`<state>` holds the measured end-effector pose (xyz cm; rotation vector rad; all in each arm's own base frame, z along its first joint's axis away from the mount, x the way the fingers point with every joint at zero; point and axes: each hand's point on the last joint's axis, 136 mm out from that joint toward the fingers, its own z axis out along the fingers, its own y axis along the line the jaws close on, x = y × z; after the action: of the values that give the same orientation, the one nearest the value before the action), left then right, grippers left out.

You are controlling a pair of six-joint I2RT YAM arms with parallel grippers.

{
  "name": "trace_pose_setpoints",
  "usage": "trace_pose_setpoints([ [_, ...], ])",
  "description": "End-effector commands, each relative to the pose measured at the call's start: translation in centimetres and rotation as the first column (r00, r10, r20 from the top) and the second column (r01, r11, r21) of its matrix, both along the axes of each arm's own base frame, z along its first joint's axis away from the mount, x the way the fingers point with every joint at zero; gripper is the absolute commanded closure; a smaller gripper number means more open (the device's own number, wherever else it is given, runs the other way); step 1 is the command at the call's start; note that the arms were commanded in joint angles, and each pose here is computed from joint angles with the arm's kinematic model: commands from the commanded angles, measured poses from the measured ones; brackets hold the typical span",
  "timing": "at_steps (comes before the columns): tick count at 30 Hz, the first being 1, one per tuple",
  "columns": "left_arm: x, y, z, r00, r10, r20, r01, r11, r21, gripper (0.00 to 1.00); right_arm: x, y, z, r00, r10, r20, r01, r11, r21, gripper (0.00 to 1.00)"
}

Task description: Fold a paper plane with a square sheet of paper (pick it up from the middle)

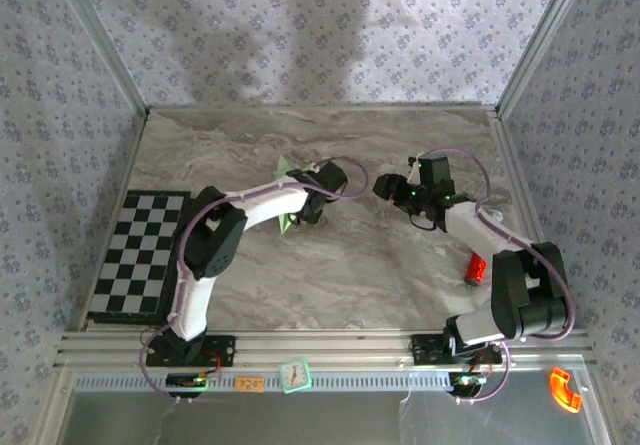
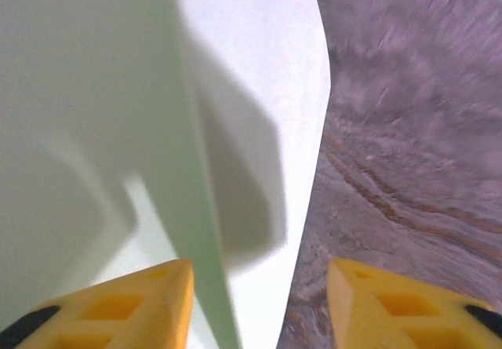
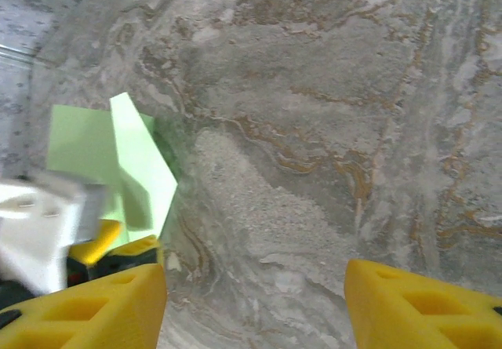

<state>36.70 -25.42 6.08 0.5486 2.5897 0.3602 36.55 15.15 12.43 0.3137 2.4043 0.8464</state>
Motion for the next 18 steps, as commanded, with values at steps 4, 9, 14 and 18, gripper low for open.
trace_pose_setpoints([
  [4,-0.4,1.3,6.6,0.993,0.115,-0.013,-0.112,0.927,-0.358,0.40,0.3,1.6,-1.6,0.998,-0.004,-0.063,-0.006,0.986,-0.168,0.35],
  [9,-0.6,4.5,7.8,0.973,0.226,-0.056,-0.220,0.816,-0.535,0.34,0.7,7.7,-3.3,0.989,0.086,-0.119,-0.113,0.962,-0.247,0.36],
  [14,-1.1,8.4,6.0,0.933,0.333,-0.135,-0.338,0.685,-0.645,0.28,1.9,14.3,-4.0,0.985,0.114,-0.130,-0.148,0.945,-0.293,0.35],
  [18,-1.5,10.9,5.0,0.900,0.402,-0.168,-0.401,0.612,-0.681,0.25,2.8,18.0,-5.0,0.985,0.111,-0.131,-0.148,0.935,-0.322,0.31],
])
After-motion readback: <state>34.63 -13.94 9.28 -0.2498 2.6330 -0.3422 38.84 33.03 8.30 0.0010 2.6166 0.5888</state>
